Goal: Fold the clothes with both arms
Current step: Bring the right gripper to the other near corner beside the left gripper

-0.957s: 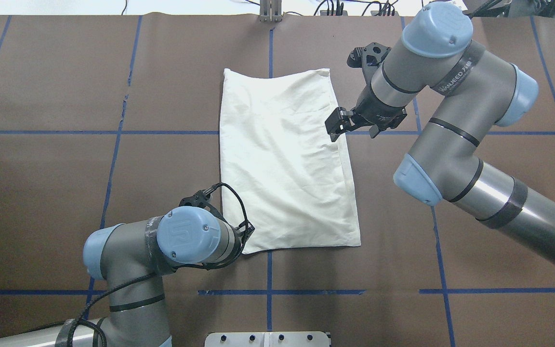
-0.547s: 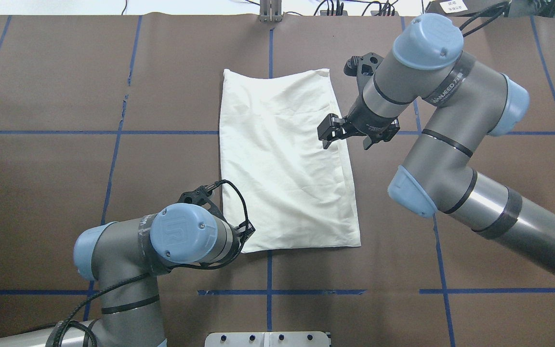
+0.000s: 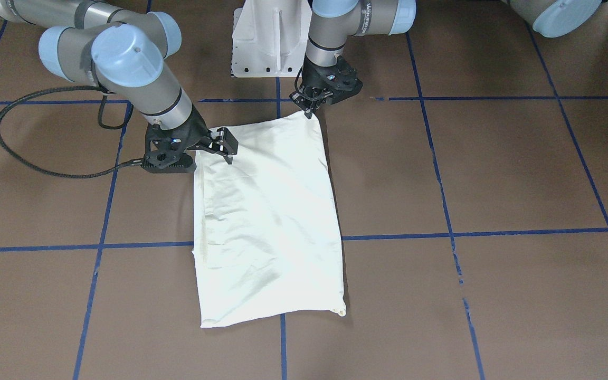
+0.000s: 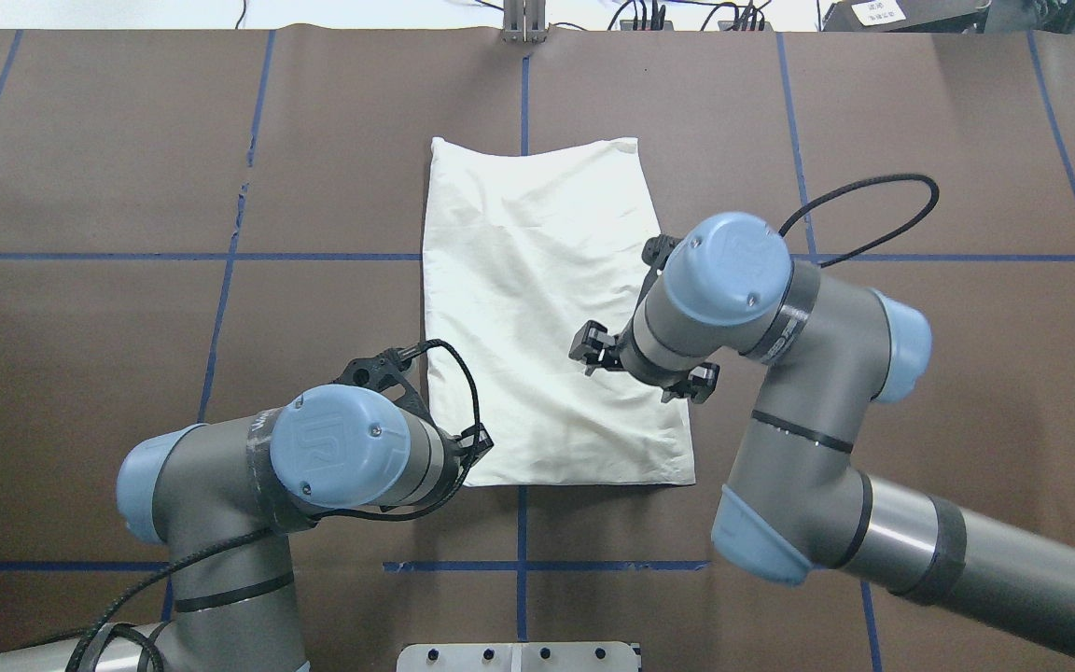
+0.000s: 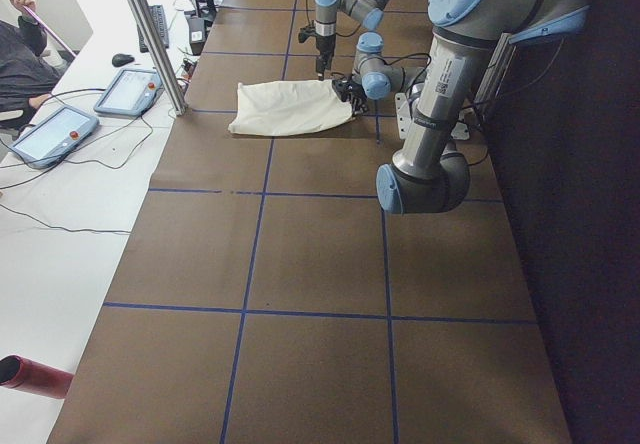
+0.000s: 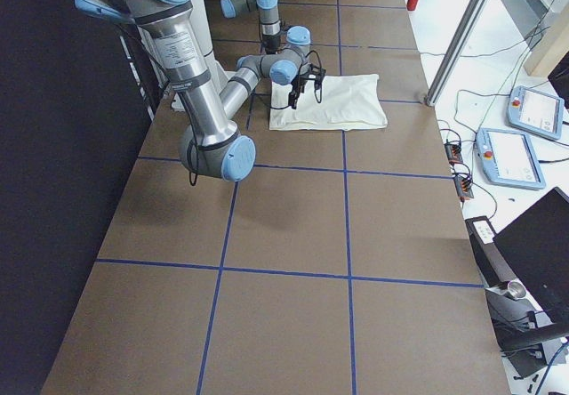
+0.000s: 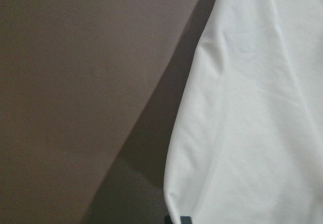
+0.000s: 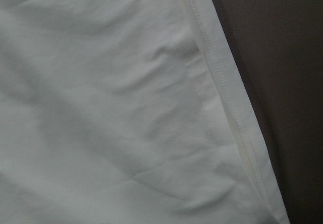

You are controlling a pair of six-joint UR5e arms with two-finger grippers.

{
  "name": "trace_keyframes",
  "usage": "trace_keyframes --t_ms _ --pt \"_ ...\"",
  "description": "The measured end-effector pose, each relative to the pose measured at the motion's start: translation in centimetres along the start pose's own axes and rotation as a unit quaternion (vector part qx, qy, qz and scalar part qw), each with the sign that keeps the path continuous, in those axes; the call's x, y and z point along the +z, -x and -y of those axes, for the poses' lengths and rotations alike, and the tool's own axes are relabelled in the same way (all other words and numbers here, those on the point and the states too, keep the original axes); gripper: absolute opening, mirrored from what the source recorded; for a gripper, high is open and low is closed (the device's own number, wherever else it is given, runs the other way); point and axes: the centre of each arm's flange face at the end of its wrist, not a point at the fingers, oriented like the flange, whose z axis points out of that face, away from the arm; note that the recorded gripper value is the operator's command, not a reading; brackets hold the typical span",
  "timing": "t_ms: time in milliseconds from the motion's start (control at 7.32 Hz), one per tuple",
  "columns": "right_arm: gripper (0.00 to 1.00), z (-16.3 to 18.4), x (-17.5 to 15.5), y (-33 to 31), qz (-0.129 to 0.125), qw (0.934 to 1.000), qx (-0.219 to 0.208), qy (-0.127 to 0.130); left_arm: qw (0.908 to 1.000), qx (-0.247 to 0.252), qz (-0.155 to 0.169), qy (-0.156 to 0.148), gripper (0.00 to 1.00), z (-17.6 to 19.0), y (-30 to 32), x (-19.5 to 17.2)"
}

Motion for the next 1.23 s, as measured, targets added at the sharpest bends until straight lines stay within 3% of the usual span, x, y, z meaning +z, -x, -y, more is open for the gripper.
trace_keyframes --t_ms 137,410,1230 --pt "1.0 -2.5 1.7 -0.4 -0.008 0.9995 0.028 -0.014 1.0 0.002 -0.001 -0.001 0.0 0.1 0.0 -0.1" --pt "1.0 -4.0 3.6 -2.0 -0.019 0.9975 0.062 -0.029 1.0 0.002 -0.002 -0.001 0.0 0.4 -0.1 -0.2" --pt "1.0 -5.1 6.0 -4.7 -0.046 0.9964 0.064 -0.029 1.0 0.002 -0.004 -0.001 0.0 0.4 -0.3 -0.3"
